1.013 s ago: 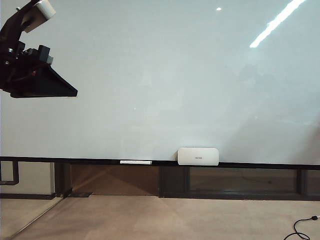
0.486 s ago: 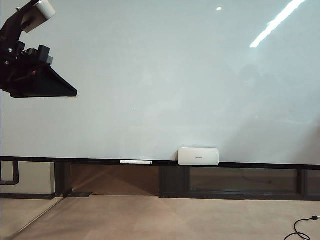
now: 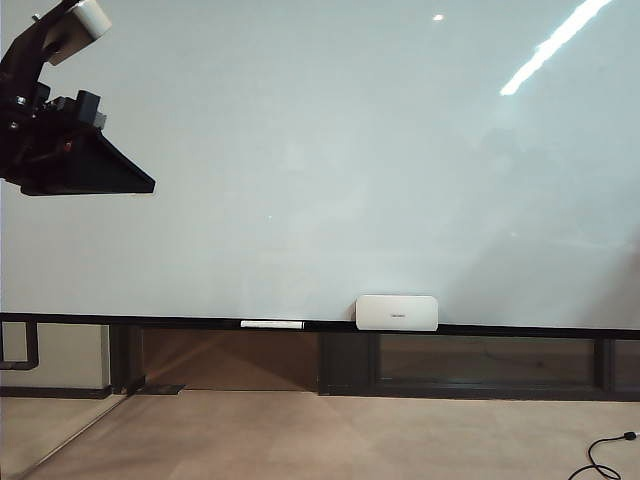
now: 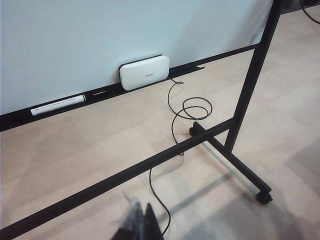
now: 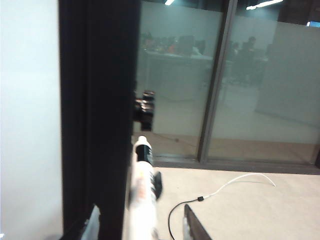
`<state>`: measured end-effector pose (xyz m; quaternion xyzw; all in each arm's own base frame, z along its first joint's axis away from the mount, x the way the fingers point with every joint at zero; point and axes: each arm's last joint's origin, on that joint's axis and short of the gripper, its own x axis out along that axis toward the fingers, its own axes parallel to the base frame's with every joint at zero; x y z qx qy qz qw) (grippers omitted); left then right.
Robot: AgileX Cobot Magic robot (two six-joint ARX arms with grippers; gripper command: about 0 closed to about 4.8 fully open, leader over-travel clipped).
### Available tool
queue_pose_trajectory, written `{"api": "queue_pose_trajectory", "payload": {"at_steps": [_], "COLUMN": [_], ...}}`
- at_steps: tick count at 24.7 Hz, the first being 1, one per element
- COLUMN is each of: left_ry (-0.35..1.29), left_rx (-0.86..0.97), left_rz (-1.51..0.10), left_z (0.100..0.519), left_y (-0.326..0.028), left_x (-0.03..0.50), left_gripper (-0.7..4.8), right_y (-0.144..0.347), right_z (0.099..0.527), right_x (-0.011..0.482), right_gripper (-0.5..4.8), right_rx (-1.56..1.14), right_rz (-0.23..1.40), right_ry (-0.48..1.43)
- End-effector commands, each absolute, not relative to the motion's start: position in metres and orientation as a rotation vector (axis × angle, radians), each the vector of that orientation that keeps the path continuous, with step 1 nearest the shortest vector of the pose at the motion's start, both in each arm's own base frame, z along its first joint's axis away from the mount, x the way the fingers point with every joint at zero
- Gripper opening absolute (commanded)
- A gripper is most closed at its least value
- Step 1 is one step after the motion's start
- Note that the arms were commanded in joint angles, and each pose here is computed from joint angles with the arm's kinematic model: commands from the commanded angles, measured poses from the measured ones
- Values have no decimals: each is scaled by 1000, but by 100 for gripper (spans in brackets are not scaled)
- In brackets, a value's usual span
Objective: Reach to the right to find the marker pen, pick it up, and write the number 11 on the whiteboard.
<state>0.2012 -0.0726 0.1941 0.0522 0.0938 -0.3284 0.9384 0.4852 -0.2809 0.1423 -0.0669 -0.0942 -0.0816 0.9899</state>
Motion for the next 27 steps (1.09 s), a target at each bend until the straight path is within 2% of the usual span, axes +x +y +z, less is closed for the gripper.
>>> {"api": "queue_pose_trajectory", "payload": {"at_steps": [1, 27], "left_ry": [174, 180], "left_rx": [112, 111], "left_rz": [-668, -668], "left_z": [196, 196], "left_y": [-73, -73], "left_x": [202, 202], "left_gripper": [-5, -5], "right_y": [-278, -281], "right_z": [153, 151], "right_x": [491, 493], "right_gripper": [210, 210], "right_rx": [-146, -153], "right_rz": [-150, -185], "right_ry": [-203, -137]}}
